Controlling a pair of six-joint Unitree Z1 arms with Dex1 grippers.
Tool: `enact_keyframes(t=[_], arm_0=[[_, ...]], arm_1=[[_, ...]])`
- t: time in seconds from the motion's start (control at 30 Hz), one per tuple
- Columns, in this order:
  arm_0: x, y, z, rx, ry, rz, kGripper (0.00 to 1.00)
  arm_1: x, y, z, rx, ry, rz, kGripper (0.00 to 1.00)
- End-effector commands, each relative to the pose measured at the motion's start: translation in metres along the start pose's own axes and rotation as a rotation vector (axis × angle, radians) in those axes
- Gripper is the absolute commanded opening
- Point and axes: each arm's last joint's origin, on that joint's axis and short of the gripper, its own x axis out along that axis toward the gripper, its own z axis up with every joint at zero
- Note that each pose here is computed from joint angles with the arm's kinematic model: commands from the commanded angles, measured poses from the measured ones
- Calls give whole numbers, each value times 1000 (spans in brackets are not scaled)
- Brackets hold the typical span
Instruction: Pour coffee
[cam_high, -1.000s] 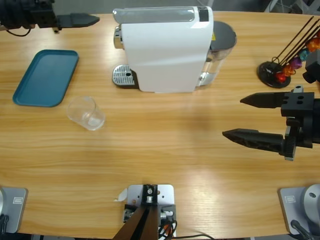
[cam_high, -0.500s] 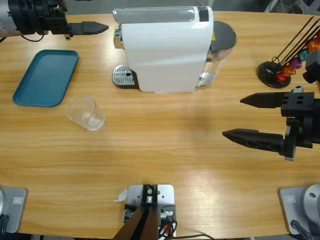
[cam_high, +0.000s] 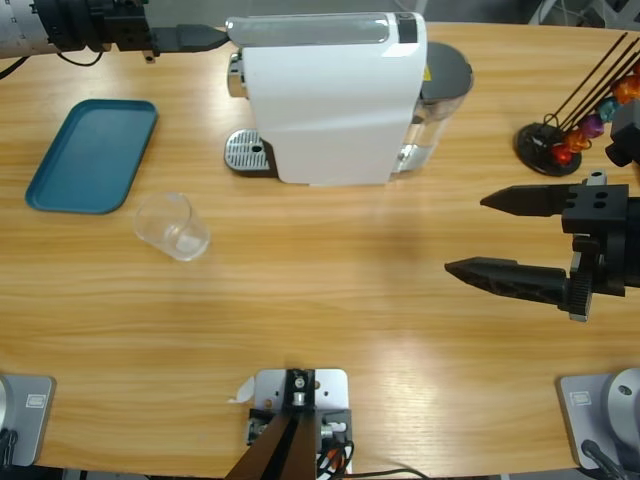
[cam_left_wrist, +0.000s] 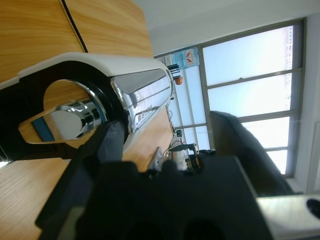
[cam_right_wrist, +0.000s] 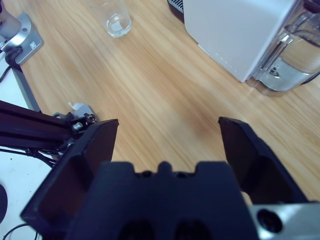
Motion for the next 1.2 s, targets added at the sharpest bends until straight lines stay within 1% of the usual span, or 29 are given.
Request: enact_keyframes(t=[0.03,0.1,0.13,0.63,0.77,0.97,1.03,1.1,1.2], arm_0=[[10,15,0,-46,43,-2,601],[10,13,1,-43,45,-10,534],[10,12,1,-40,44,-15,531],[5,-22,9,7,25,-72,531],[6,-26,10,9,27,-81,531],[13,-28,8,6,47,-86,531],[10,-34,6,37,44,-94,531],[0,-47,-1,100,35,-107,531],[-24,-67,-23,232,30,-91,536]], arm_1=[[4,0,-9,4,28,-1,890],[4,0,-8,4,28,-1,890],[4,0,-8,4,28,-1,890],[4,0,-8,2,28,-1,890],[3,0,-9,2,24,-1,890],[2,0,-9,1,22,-1,890],[1,0,-10,1,18,0,886],[0,0,-10,0,13,-2,884],[-5,-1,-12,10,-11,-49,867]])
